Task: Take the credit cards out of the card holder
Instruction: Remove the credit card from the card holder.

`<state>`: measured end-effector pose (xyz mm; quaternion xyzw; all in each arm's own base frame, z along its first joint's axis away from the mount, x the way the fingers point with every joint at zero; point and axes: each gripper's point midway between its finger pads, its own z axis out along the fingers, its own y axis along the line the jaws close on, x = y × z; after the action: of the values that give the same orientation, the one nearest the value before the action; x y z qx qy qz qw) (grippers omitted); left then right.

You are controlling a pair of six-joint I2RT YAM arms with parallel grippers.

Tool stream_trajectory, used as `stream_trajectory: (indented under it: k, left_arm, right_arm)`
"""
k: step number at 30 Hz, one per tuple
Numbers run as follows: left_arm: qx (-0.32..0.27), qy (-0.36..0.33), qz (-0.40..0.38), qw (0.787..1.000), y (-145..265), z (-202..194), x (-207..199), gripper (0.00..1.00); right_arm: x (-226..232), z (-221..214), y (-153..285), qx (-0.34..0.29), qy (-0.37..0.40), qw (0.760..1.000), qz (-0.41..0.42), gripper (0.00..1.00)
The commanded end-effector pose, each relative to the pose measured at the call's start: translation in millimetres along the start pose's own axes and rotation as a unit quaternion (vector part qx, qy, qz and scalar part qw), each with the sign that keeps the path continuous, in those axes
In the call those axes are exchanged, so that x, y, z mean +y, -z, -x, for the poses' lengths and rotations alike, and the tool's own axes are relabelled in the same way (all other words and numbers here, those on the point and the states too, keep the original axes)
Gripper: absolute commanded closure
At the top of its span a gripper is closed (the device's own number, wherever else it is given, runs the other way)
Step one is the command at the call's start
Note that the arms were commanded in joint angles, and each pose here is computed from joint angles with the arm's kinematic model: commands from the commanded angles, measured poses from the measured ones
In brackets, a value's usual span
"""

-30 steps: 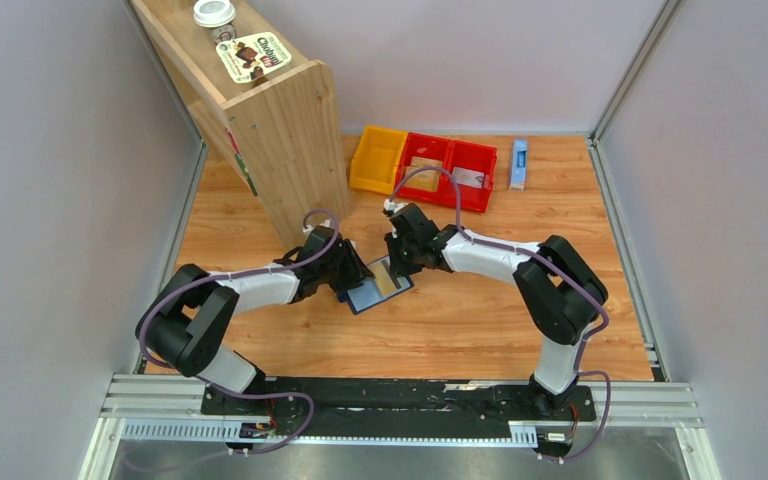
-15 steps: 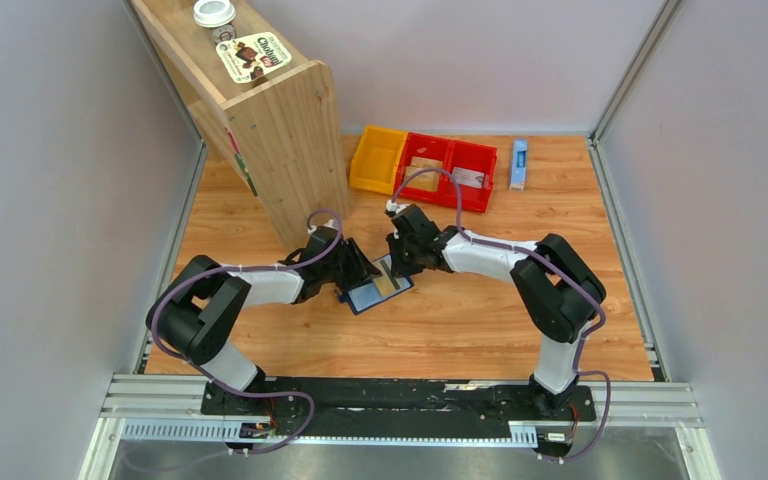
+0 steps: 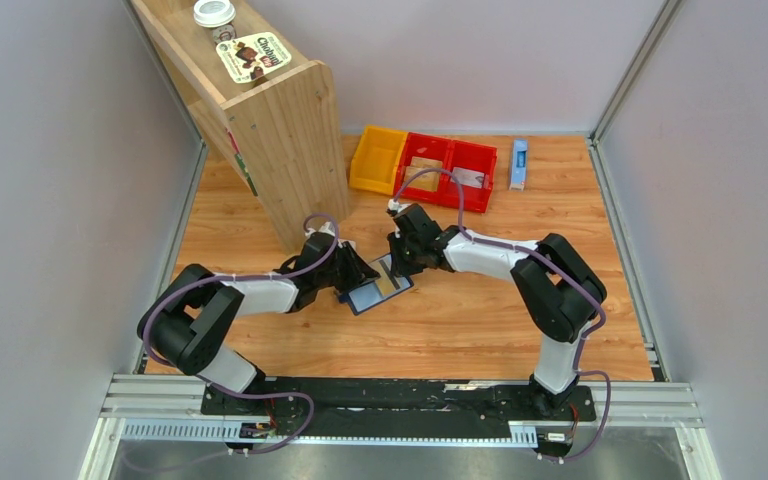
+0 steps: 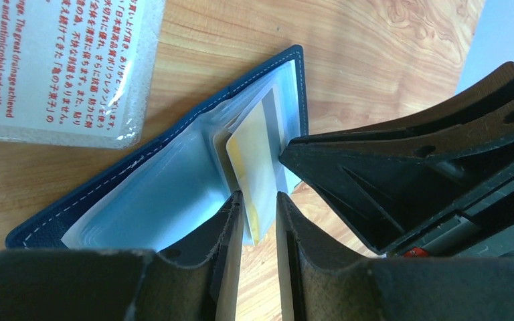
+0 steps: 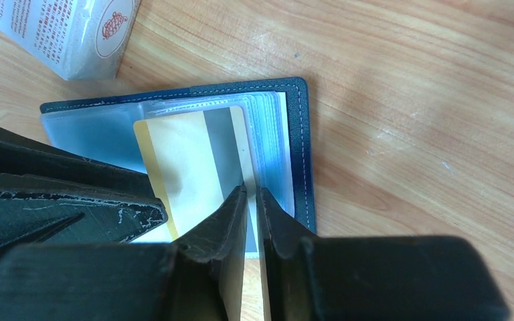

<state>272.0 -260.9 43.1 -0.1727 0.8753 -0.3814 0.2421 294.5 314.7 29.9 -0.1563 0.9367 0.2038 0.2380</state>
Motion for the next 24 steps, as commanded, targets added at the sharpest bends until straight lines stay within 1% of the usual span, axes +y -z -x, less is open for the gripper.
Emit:
stream_trajectory:
  k: [1, 3, 4, 5, 11, 15, 16, 17, 18, 21, 24]
  left_arm:
    - [-0.025, -0.023, -0.083, 0.996, 7.7, 11.6, -46.8, 0.69]
    - [-0.021, -0.024, -0.088, 0.996, 6.0, 9.6, -47.8, 0.72]
    - [-0.022, -0.026, -0.094, 0.995, 5.9, 9.2, -50.0, 0.75]
    - [-0.022, -0.029, -0.095, 0.995, 4.8, 7.4, -49.6, 0.76]
    - [-0.029, -0.053, -0.11, 0.992, -2.8, 1.1, -49.7, 0.77]
    - [-0.028, -0.062, -0.11, 0.992, -12.5, -4.4, -46.6, 0.74]
    - [-0.026, -0.06, -0.102, 0.993, -15.9, -6.3, -40.3, 0.72]
    - [-0.024, -0.05, -0.098, 0.994, -17.4, -7.6, -38.0, 0.71]
    - [-0.023, -0.04, -0.083, 0.995, -20.1, -10.0, -26.9, 0.69]
    - [-0.027, -0.011, -0.054, 0.998, -22.1, -13.3, -7.9, 0.62]
    - [-0.024, 0.002, -0.022, 0.999, -21.7, -17.0, 8.1, 0.6]
  right_arm:
    - [-11.8, -32.3, -10.6, 0.047, -0.008, 0.999, -0.015, 0.83]
    - [-12.6, -32.3, -10.9, 0.048, -0.01, 0.999, -0.014, 0.83]
    - [-12.3, -31.6, -10.8, 0.047, -0.01, 0.999, -0.014, 0.83]
    - [-11.8, -33.2, -11.1, 0.05, -0.011, 0.999, -0.012, 0.83]
    - [-10.4, -39.2, -14.9, 0.062, -0.019, 0.998, -0.005, 0.83]
    - [-10.4, -43.4, -17.9, 0.071, -0.024, 0.997, -0.002, 0.83]
    - [-10.7, -44.4, -18.6, 0.072, -0.025, 0.997, -0.002, 0.84]
    - [-10.9, -44.7, -18.9, 0.073, -0.026, 0.997, -0.002, 0.84]
    - [-11.8, -44.5, -18.5, 0.073, -0.028, 0.997, -0.002, 0.84]
    - [-15.0, -45.2, -18.0, 0.073, -0.032, 0.997, -0.005, 0.84]
    - [-16.4, -46.2, -16.9, 0.073, -0.033, 0.997, -0.005, 0.84]
